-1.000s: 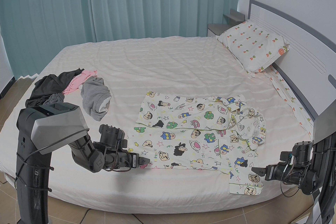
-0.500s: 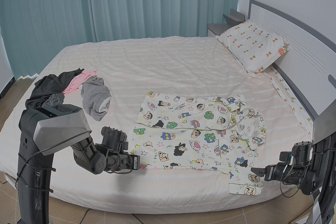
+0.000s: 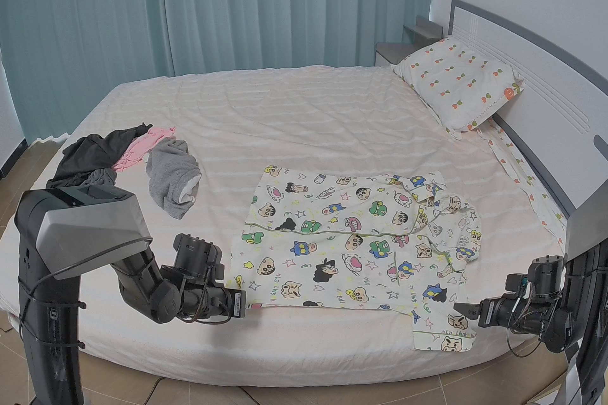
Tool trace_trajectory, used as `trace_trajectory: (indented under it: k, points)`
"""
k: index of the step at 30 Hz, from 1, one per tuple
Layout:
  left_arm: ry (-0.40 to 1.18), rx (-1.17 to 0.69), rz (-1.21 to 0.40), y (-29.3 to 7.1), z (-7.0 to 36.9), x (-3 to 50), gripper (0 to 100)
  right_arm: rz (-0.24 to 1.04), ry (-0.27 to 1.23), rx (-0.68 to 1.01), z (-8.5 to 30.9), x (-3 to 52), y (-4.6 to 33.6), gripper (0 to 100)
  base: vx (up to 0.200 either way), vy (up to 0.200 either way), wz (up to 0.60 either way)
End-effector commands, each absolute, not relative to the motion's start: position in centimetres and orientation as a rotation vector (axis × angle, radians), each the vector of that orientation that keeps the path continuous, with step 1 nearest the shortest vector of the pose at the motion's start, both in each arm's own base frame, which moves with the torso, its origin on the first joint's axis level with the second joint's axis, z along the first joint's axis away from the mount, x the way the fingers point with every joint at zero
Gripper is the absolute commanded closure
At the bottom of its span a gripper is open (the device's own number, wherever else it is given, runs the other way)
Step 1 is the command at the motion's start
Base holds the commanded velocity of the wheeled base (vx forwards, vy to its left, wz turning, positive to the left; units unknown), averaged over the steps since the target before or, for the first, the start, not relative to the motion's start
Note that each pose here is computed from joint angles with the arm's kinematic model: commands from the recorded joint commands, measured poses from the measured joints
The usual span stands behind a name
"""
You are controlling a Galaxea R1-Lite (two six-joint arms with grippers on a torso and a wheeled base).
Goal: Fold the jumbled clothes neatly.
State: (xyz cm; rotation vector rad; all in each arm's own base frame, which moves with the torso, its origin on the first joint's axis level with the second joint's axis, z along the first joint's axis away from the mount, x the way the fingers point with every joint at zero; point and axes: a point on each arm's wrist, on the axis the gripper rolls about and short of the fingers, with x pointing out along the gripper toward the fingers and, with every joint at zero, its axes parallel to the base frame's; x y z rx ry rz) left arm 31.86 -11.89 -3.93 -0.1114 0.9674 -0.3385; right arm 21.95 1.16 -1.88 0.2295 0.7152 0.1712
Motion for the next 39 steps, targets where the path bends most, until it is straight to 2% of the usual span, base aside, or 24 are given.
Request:
trace_trajectory:
  k: [1, 9, 14, 29, 30, 39]
  points:
    - [1.000, -0.102, -0.338, -11.7, -3.5, 30.6, 100, 0.171, 0.725, 0.229, -1.9, 21.6, 1.1, 0, 0.000, 0.000, 0.00]
    - [1.043, -0.095, -0.327, -11.4, -3.8, 29.8, 100, 0.169, 0.725, 0.230, -1.9, 21.6, 1.1, 0, 0.000, 0.000, 0.00]
    - [1.048, -0.095, -0.326, -11.4, -4.0, 29.7, 100, 0.151, 0.777, 0.249, -3.1, 21.5, 0.6, 0, 0.000, 0.000, 0.00]
    - [1.054, -0.118, -0.316, -11.3, -3.9, 29.4, 100, 0.263, 0.764, 0.255, -6.8, 25.4, 1.9, 0, 0.000, 0.000, 0.00]
    - [1.055, -0.122, -0.314, -11.3, -3.9, 29.4, 100, 0.266, 0.766, 0.254, -7.0, 25.5, 2.0, 100, 0.000, 0.000, 0.00]
    - [1.057, -0.124, -0.310, -11.3, -3.9, 29.4, 100, 0.291, 0.791, 0.249, -8.4, 25.8, 2.6, 100, 0.000, 0.000, 0.00]
